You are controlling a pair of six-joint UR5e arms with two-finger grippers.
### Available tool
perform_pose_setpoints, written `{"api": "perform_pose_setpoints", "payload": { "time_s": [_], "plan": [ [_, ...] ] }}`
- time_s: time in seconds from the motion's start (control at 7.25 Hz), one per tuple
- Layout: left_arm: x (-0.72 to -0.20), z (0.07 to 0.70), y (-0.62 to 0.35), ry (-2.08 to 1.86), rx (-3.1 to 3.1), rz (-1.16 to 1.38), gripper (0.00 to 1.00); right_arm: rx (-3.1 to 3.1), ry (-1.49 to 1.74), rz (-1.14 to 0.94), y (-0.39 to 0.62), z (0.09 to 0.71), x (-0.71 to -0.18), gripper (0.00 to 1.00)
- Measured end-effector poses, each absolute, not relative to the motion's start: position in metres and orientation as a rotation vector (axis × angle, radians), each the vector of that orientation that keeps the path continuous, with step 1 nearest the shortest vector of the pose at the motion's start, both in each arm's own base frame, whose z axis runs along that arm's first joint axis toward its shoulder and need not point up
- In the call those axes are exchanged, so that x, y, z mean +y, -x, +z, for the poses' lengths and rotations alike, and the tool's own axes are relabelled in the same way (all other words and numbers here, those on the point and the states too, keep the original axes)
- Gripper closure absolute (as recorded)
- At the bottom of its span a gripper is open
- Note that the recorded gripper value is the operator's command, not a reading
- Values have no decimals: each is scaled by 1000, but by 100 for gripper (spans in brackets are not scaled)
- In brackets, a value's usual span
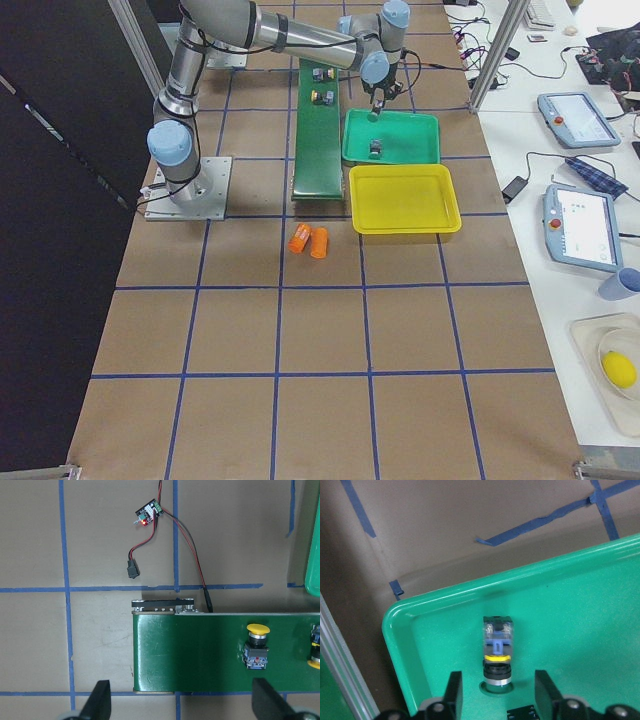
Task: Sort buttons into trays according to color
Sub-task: 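Carry the green-capped button into the green tray and release it, then move the right gripper back over the belt end above the arriving yellow button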
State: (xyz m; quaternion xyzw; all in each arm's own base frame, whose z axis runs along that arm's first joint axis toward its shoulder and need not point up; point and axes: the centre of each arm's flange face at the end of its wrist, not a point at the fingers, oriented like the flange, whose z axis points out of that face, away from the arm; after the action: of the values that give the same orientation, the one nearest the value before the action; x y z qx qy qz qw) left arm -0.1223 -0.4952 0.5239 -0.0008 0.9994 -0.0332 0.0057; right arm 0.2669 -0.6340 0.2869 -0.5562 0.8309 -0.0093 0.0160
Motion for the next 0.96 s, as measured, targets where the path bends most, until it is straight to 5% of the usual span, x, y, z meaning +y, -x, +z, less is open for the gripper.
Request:
{"api": "perform_pose_setpoints", "payload": {
  "time_s": [0.96],
  "plan": [
    [-499, 526, 123, 13, 3135, -147, 0, 2691, 1556, 151, -178, 335, -620, 0]
  ]
}}
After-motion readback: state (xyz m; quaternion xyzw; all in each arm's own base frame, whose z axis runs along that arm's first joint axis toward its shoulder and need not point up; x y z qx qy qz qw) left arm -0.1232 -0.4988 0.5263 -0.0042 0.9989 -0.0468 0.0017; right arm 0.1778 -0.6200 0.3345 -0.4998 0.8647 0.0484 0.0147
